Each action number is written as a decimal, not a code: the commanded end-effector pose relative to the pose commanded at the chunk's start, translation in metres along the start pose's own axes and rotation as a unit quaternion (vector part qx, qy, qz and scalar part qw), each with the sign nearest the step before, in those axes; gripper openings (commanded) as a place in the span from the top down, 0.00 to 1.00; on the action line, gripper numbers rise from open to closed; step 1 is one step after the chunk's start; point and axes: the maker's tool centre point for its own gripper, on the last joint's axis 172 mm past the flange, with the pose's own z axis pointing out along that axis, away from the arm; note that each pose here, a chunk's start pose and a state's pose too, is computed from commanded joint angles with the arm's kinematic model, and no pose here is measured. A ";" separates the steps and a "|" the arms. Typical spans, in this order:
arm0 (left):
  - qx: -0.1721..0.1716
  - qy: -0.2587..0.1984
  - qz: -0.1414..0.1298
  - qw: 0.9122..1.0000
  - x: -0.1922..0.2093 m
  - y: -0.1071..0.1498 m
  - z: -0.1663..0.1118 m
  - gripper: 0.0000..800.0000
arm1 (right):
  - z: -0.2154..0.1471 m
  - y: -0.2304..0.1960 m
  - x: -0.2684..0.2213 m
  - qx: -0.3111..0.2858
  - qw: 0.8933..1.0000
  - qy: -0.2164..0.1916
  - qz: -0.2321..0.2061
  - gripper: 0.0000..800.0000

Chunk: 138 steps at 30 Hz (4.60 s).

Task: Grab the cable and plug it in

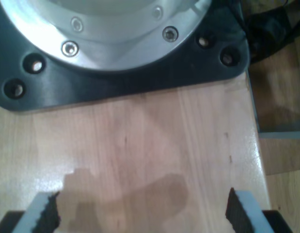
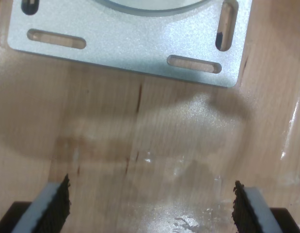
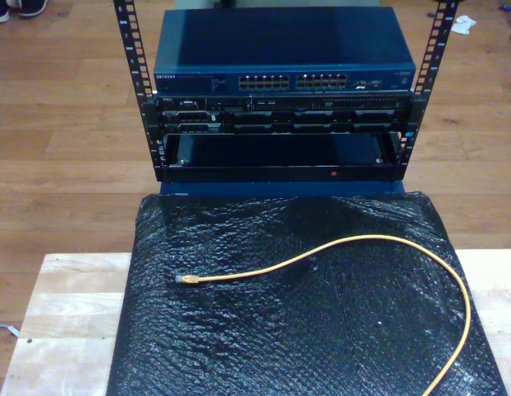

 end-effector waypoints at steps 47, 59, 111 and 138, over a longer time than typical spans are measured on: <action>0.000 0.000 0.000 1.000 0.000 0.000 0.000 0.00 | 0.000 0.000 0.000 0.001 1.000 0.000 0.000 0.01; 0.001 0.002 0.000 1.000 0.001 0.000 0.000 0.00 | 0.000 0.000 0.000 0.001 1.000 0.000 0.000 0.01; 0.001 0.093 -0.025 0.995 0.038 -0.036 -0.114 0.00 | -0.184 0.069 -0.047 -0.080 0.979 0.037 0.184 0.01; -0.021 0.101 -0.063 0.993 0.065 -0.106 -0.131 0.00 | -0.247 0.183 0.007 -0.082 0.945 0.165 0.269 0.01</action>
